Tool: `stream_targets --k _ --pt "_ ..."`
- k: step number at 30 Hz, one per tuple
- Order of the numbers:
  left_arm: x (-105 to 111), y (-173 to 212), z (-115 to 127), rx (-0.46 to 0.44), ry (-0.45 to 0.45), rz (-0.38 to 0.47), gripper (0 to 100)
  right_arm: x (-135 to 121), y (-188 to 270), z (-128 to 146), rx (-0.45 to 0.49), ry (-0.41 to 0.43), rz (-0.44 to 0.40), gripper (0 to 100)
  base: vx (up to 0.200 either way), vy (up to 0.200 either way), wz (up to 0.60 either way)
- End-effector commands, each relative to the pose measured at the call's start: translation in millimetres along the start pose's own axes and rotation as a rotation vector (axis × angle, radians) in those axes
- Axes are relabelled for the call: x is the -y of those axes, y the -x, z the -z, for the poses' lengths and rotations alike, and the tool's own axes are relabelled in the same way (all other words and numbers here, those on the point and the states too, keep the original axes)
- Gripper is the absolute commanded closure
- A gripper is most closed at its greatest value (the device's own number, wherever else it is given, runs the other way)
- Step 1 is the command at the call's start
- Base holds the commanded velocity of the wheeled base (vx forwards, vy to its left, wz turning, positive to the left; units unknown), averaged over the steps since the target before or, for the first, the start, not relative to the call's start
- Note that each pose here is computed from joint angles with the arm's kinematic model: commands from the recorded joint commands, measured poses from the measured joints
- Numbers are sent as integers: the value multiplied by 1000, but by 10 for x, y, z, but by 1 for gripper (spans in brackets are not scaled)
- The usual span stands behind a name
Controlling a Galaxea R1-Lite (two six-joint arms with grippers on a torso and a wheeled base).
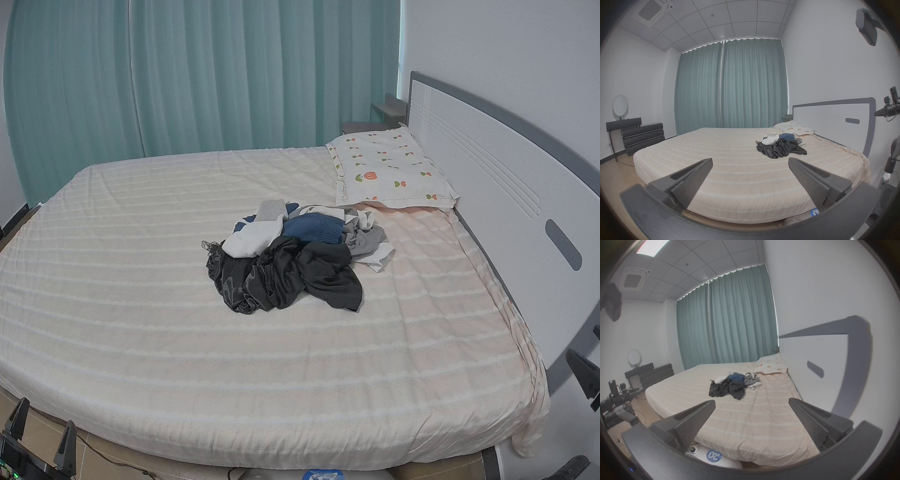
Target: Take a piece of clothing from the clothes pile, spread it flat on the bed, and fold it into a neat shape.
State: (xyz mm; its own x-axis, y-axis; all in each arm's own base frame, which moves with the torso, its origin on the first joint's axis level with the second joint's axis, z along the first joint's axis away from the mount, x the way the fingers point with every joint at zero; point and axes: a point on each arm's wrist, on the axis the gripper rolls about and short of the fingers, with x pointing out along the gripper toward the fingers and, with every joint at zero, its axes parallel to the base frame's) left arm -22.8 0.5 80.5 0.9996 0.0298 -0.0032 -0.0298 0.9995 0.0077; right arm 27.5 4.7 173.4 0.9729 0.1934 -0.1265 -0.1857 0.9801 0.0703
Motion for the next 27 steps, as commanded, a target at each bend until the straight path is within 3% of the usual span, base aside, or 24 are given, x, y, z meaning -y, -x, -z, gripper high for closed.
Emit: stream_targets --k 1,13,27 --pt "0 0 48 0 0 -1 0 -182 -1693 85 -419 -153 -194 0 0 0 0" --pt "0 0 48 0 0 -1 0 -820 -3418 460 -396 -258 -106 0 0 0 0" --pt "0 0 48 0 0 -1 0 -1081 -4434 964 -382 -283 -89 0 0 0 0"
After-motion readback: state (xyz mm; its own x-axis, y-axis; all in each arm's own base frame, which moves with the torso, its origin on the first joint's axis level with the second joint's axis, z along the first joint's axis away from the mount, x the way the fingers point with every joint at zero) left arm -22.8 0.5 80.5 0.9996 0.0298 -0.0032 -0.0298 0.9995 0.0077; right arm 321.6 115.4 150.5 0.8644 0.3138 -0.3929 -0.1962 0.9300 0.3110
